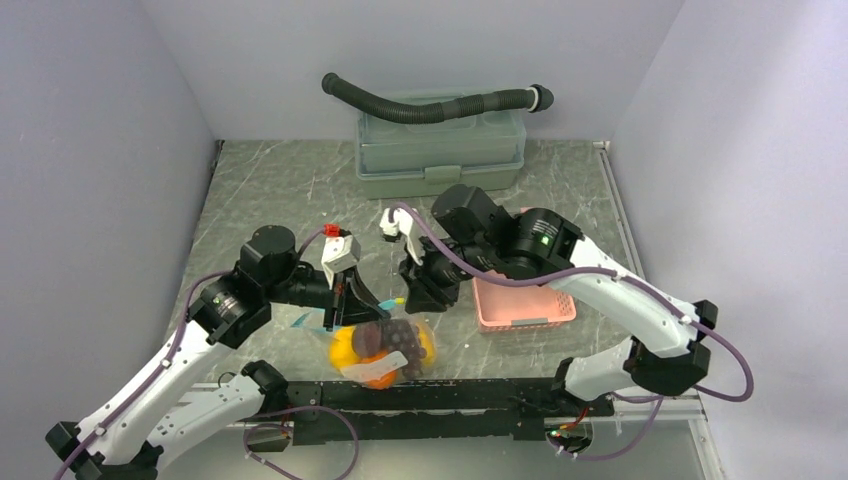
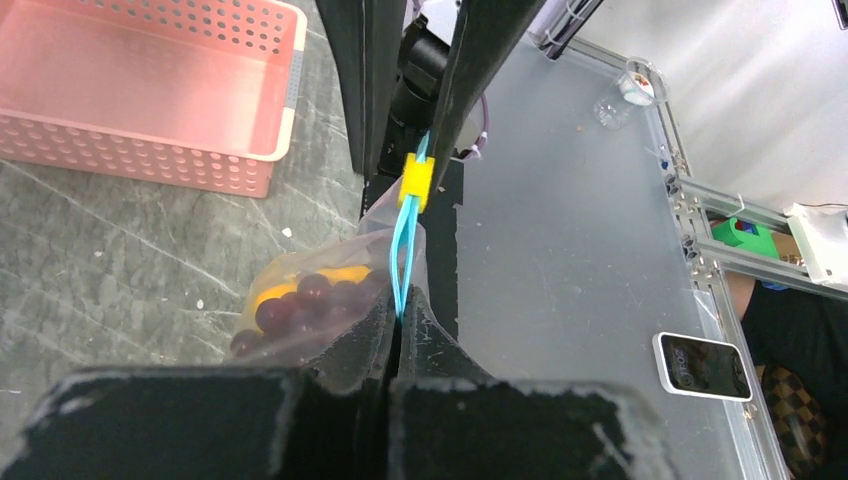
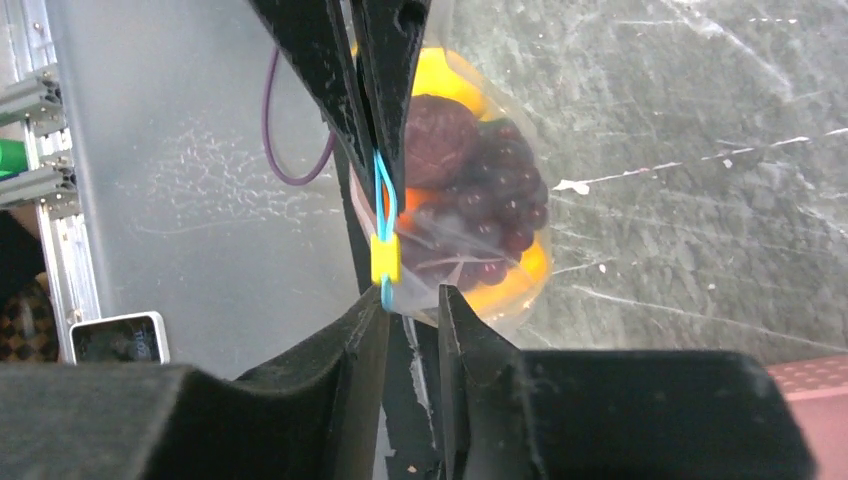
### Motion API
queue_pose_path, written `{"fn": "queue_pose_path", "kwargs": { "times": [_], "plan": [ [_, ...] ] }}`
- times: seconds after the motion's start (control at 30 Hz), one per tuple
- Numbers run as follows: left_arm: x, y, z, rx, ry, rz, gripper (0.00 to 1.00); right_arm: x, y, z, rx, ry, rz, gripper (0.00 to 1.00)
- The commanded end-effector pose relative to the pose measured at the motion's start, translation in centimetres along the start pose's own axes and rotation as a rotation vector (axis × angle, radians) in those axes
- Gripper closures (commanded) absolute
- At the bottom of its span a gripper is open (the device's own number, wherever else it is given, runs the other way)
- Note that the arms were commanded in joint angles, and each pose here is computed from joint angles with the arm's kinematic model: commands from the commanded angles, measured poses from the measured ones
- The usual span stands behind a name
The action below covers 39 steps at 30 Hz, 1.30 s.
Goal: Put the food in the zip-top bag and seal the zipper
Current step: Zip the zipper food storage bag at the center of the board.
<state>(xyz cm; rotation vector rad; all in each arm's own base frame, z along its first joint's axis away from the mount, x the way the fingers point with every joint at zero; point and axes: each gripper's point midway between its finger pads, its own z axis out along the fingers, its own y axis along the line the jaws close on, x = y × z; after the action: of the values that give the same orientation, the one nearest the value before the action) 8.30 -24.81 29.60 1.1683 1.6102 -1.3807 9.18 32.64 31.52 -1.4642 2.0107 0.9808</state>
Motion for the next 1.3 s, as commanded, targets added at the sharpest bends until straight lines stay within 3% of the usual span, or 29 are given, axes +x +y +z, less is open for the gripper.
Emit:
{"fn": "queue_pose_path", "kwargs": {
  "times": [0.0, 0.1, 0.37, 0.8, 1.27],
  "plan": [
    [-1.2, -1.5, -0.6, 0.044, -0.032, 0.073, 1.00, -1.9, 0.4, -2.4, 0.018, -0.163, -0.093, 0.69],
    [-1.4, -1.7, -0.6, 0.047, -0.038, 0.075, 1.00, -2.1, 1.0, -2.8, -0.004, -0.225, -0.142, 0.58],
    [-1.7, -1.9, -0.7, 0.047, -0.051, 0.068, 1.00, -1.5, 2.0, -3.4, -0.045, -0.380, -0.271, 0.50],
    [-2.2, -2.3, -0.7, 0.063, -0.065, 0.072, 1.00, -2.6, 2.4, -3.2, -0.060, -0.560, -0.383, 0.47],
    [-2.9, -2.5, -0.9, 0.054, -0.091, 0.087, 1.00, -2.1, 2.1, -0.8, -0.102, -0.542, -0.359, 0.49]
  ]
}}
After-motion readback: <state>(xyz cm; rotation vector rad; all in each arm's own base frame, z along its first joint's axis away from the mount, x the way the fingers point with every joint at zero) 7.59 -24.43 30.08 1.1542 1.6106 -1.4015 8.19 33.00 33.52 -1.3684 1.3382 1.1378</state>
